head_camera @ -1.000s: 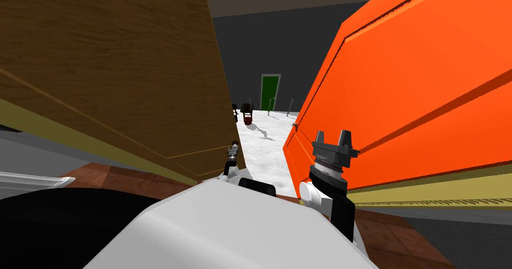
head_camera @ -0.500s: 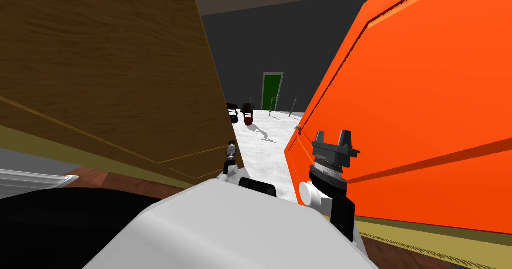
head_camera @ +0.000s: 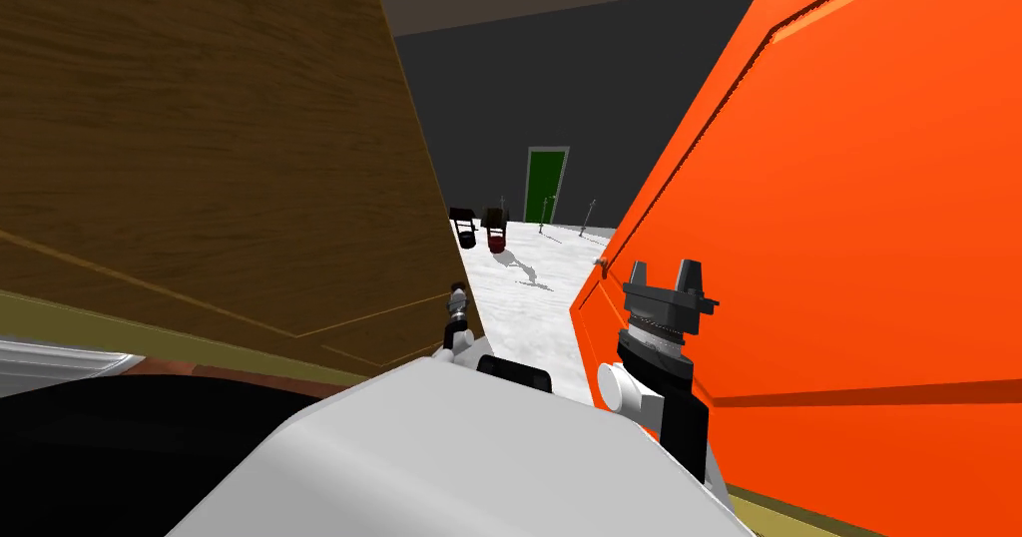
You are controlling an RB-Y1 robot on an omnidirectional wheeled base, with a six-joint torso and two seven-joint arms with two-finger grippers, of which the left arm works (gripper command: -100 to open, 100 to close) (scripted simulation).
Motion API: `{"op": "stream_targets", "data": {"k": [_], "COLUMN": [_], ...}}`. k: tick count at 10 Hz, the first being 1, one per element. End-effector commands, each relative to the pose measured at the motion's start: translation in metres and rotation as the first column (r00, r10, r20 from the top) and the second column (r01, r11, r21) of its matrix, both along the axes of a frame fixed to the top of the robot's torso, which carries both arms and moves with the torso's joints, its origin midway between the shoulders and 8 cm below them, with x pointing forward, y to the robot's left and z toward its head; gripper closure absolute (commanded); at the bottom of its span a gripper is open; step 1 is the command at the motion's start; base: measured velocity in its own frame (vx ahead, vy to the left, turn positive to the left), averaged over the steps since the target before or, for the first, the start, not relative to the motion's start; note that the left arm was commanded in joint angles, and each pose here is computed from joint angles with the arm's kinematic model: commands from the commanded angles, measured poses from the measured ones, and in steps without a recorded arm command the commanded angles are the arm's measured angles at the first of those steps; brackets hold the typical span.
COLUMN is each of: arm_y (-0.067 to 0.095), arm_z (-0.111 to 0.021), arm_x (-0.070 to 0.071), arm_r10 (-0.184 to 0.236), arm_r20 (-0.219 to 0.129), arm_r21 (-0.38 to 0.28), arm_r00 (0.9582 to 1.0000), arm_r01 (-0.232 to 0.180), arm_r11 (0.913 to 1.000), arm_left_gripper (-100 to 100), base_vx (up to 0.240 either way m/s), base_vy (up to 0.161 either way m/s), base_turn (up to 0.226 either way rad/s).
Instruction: Push the door open
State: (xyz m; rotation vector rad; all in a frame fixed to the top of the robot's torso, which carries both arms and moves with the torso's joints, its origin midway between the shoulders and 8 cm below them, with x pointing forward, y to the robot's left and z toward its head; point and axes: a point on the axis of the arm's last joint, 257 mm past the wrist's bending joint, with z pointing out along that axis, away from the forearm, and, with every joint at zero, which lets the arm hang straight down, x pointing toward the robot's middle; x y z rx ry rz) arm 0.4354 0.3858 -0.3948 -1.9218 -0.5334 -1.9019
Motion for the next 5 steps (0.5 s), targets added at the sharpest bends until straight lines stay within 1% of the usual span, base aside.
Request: {"op": "stream_targets", "data": {"k": [1, 2, 4, 5], "arm_y": [0.017, 0.026, 0.046, 0.046], "arm_z": [0.003, 0.004, 0.005, 0.005], "arm_x": [-0.007, -0.012, -0.025, -0.025], "arm_r10": [0.037, 0.058, 0.110, 0.110], "arm_r20": [0.006, 0.007, 0.010, 0.010], "arm_r21": [0.009, 0.011, 0.015, 0.015], "arm_r00": [0.9993, 0.9983, 0.9939, 0.9939], "arm_r01": [-0.037, -0.058, -0.110, -0.110], "arm_r11": [0.9993, 0.9983, 0.9939, 0.9939], "arm_left_gripper": [100, 100, 100, 100], "base_vx": [0.160, 0.162, 0.170, 0.114], "base_vy": [0.029, 0.032, 0.056, 0.040], "base_turn": [-0.102, -0.055, -0.087, -0.022]}}
